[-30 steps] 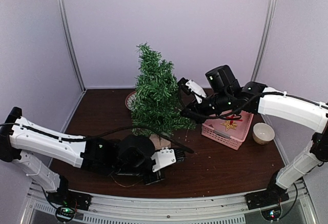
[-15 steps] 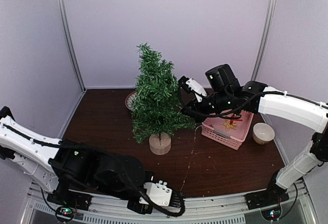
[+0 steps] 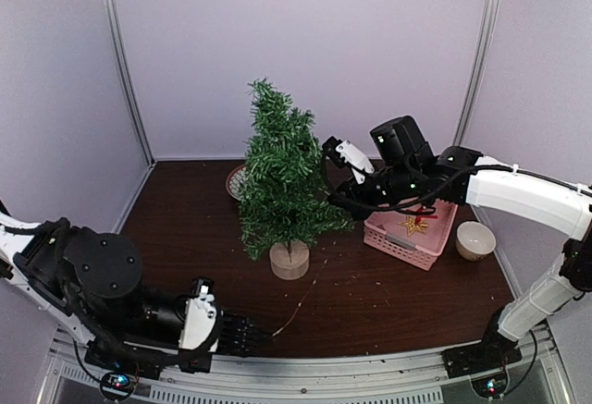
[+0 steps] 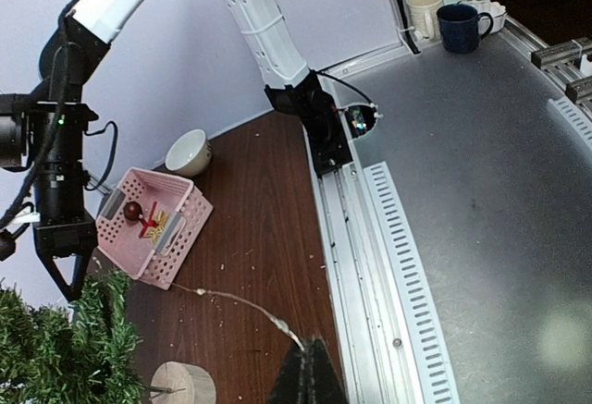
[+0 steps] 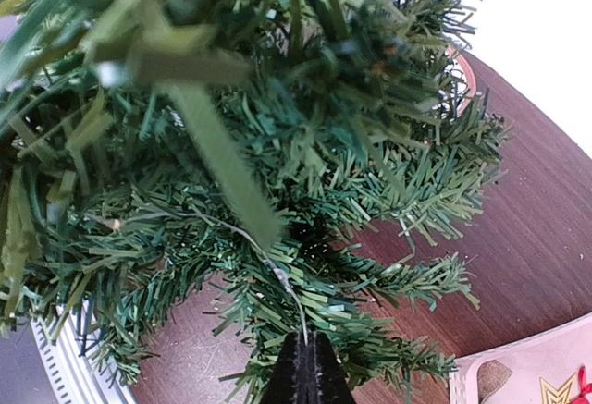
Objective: Decorate the small christmas tree
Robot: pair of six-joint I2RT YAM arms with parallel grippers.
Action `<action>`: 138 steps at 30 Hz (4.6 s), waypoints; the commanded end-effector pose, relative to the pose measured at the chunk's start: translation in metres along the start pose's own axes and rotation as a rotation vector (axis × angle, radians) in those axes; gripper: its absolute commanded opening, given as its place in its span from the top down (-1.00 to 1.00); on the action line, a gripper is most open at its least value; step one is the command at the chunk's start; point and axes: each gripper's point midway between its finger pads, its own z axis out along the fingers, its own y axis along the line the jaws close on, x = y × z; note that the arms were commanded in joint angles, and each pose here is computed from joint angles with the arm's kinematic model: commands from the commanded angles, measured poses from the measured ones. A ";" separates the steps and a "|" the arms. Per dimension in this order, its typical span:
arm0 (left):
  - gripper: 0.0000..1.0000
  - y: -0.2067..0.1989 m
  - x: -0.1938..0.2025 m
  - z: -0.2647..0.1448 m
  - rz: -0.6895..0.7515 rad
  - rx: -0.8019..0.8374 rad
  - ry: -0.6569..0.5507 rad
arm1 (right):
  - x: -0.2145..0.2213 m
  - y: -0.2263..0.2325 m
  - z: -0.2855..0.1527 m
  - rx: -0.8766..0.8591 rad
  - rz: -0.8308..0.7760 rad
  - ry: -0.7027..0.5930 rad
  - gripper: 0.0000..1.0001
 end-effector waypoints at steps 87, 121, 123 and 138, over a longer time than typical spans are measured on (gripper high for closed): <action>1.00 0.291 0.101 -0.194 -0.741 -1.186 0.133 | -0.013 0.082 -0.101 -0.294 -0.049 -0.388 -0.39; 1.00 0.318 0.297 -0.073 -1.174 -0.989 0.344 | 0.001 0.058 -0.093 -0.133 -0.043 -0.391 -0.01; 1.00 0.317 0.307 -0.067 -1.184 -0.984 0.363 | 0.001 0.057 -0.095 -0.128 -0.043 -0.394 -0.01; 1.00 0.327 0.346 -0.032 -1.232 -0.893 0.411 | 0.002 0.054 -0.098 -0.110 -0.039 -0.391 -0.03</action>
